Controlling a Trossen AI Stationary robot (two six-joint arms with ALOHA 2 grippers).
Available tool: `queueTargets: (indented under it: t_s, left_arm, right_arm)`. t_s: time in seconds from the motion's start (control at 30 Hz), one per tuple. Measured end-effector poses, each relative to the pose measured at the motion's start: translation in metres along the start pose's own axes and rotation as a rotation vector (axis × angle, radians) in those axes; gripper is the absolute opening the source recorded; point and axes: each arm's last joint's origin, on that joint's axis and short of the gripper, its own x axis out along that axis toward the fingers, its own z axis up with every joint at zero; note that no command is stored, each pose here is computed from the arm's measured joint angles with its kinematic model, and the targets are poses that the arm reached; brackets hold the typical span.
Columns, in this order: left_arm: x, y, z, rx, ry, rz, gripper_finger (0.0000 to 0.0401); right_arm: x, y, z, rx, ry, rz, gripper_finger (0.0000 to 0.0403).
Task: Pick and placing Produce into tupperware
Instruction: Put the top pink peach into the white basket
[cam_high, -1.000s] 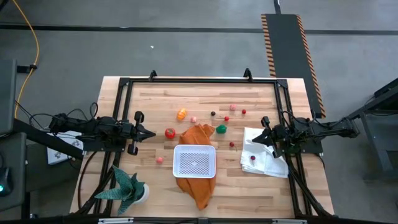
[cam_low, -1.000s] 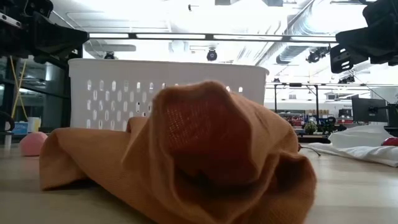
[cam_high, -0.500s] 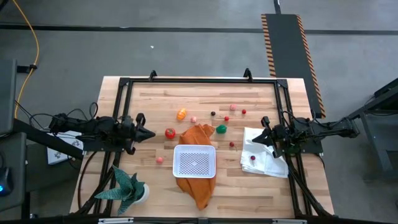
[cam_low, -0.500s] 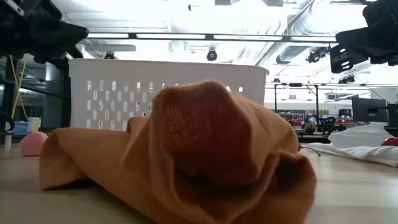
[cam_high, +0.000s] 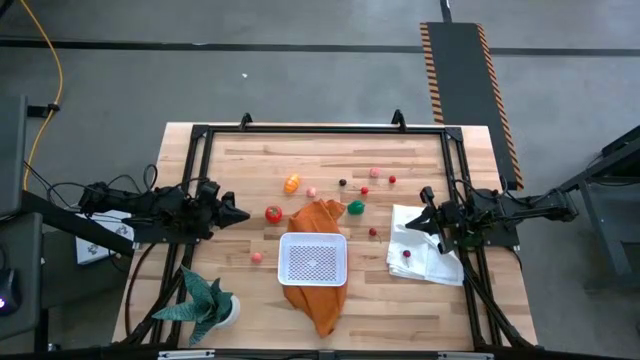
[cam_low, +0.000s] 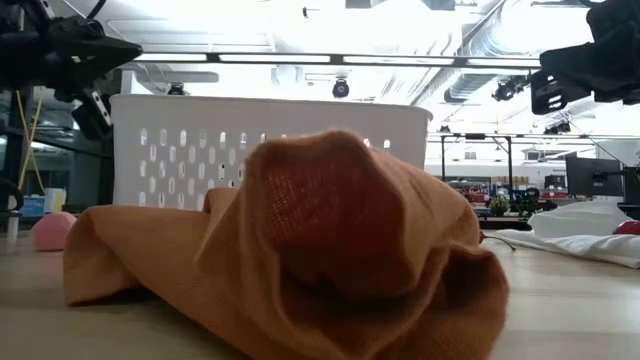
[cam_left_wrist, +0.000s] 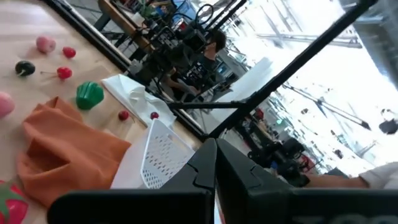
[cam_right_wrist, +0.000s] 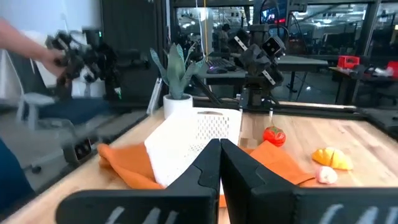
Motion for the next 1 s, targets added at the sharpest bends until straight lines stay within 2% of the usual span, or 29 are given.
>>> queueTargets:
  t_s: [0.07,0.23,0.37,0.47,0.67,0.8,0.9,1.0]
  left_arm:
    - [0.0,0.0,0.0,-0.056,-0.004,0.003,0.0001]
    - [0.0,0.0,0.0,-0.304,-0.013,0.009,0.0001]
    - [0.0,0.001,0.001,-0.432,-0.022,0.014,0.0001]
    - [0.0,0.001,0.0,-0.476,-0.021,0.014,0.0001]
    - [0.0,0.001,0.0,-0.476,-0.017,0.021,0.0001]
    - [0.0,0.002,0.001,-0.475,-0.051,0.041,0.0001]
    - [0.0,0.002,0.002,-0.476,-0.092,0.055,0.0001]
    - [0.0,0.001,0.003,-0.478,-0.105,0.046,0.0001]
  right_arm:
    - [0.0,0.0,0.003,0.113,-0.028,0.002,0.0]
    - [-0.001,0.0,0.012,0.418,-0.129,0.017,0.0]
    - [-0.002,0.0,0.018,0.667,-0.182,0.052,0.0]
    - [-0.002,-0.001,0.02,0.803,-0.219,0.037,0.0]
    - [-0.003,-0.007,0.022,1.078,-0.335,-0.085,0.0]
    - [-0.005,-0.012,0.022,1.126,-0.445,-0.243,0.0]
    - [-0.007,-0.013,0.03,1.102,-0.507,-0.269,0.0]
    - [-0.011,-0.013,0.053,1.015,-0.544,-0.275,0.0]
